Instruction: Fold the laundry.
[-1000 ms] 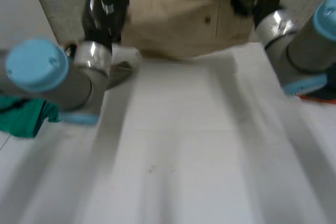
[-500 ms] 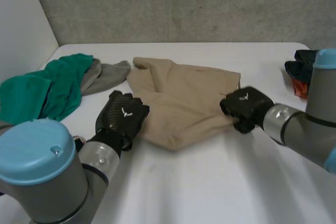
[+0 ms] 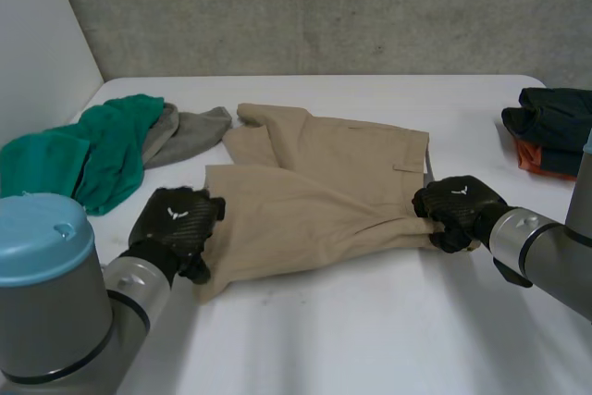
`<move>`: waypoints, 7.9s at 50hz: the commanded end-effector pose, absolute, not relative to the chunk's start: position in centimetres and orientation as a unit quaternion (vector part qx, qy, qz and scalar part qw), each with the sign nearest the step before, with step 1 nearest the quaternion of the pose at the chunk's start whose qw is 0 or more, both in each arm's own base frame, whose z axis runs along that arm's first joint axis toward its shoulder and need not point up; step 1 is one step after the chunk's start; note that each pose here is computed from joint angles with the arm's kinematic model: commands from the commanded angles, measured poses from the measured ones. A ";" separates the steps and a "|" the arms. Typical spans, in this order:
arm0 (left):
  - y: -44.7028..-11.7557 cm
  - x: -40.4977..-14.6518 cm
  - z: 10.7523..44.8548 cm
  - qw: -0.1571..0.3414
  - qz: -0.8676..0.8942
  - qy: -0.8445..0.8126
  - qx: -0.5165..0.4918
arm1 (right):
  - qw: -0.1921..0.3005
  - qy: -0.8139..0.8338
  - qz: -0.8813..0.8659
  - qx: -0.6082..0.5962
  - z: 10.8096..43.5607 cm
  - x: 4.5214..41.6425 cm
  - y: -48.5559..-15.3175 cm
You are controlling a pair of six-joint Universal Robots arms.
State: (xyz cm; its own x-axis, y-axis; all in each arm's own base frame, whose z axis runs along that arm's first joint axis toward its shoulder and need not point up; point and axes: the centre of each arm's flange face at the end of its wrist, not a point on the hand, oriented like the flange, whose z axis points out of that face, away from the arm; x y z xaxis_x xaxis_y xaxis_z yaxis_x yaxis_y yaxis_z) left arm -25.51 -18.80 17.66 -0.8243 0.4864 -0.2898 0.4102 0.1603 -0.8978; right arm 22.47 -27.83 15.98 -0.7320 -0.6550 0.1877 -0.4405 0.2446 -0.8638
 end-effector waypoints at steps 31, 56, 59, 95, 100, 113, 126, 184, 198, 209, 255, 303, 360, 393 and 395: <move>-21.2 -25.4 18.6 0.025 0.598 -0.762 -0.248 | 0.083 0.754 -0.532 -0.375 19.5 22.1 -25.9; -14.5 -26.0 18.2 -0.043 0.480 -0.742 -0.466 | -0.034 0.723 -0.365 -0.585 19.8 20.4 -21.5; -17.8 -28.4 17.6 -0.044 0.507 -0.731 -0.455 | -0.076 0.720 -0.389 -0.570 19.6 20.6 -24.3; -29.8 -32.4 22.4 -0.148 0.773 -0.517 -0.336 | -0.132 0.512 -0.752 -0.394 23.8 29.2 -36.8; -28.0 -32.0 17.4 -0.139 0.725 -0.559 -0.378 | -0.107 0.572 -0.685 -0.438 17.9 29.4 -35.7; -22.0 -28.6 18.2 -0.142 0.650 -0.614 -0.424 | -0.076 0.670 -0.552 -0.491 19.1 26.6 -29.2; -9.4 -23.7 18.7 -0.130 0.467 -0.670 -0.562 | -0.052 0.722 -0.334 -0.603 19.1 22.6 -19.5; -34.6 -31.2 12.1 -0.039 0.603 -0.651 -0.459 | -0.059 0.724 -0.387 -0.568 15.6 21.9 -20.1; -32.9 -30.6 13.2 -0.063 0.616 -0.654 -0.436 | -0.047 0.739 -0.402 -0.538 16.1 22.1 -20.6; -34.0 -32.9 13.5 0.031 0.645 -0.611 -0.457 | -0.038 0.739 -0.401 -0.540 15.8 22.1 -20.4; -33.8 -29.9 11.8 -0.089 0.596 -0.669 -0.435 | -0.026 0.751 -0.423 -0.507 16.3 22.5 -21.1; -10.9 -25.5 15.6 0.090 0.394 -0.855 -0.324 | 0.096 0.812 -0.487 -0.308 17.8 21.3 -27.5; -15.2 -29.7 20.7 -0.070 0.512 -0.712 -0.475 | -0.020 0.746 -0.393 -0.536 19.4 19.1 -22.9; -35.6 -39.9 13.0 -0.246 0.761 -0.474 -0.368 | -0.190 0.582 -0.658 -0.438 11.7 25.8 -39.6; -35.0 -40.1 12.5 -0.239 0.760 -0.473 -0.378 | -0.206 0.586 -0.665 -0.416 12.6 25.6 -39.8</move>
State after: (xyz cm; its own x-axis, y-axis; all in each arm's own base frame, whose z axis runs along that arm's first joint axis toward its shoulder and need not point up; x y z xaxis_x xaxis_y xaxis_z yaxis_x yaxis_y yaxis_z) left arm -39.71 -35.52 13.78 -0.6068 -0.0474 -0.7934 0.7308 -0.4258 -0.5335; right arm 25.79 -38.91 11.76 -0.5234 -0.3068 0.7949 -0.7570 -0.2608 -0.5991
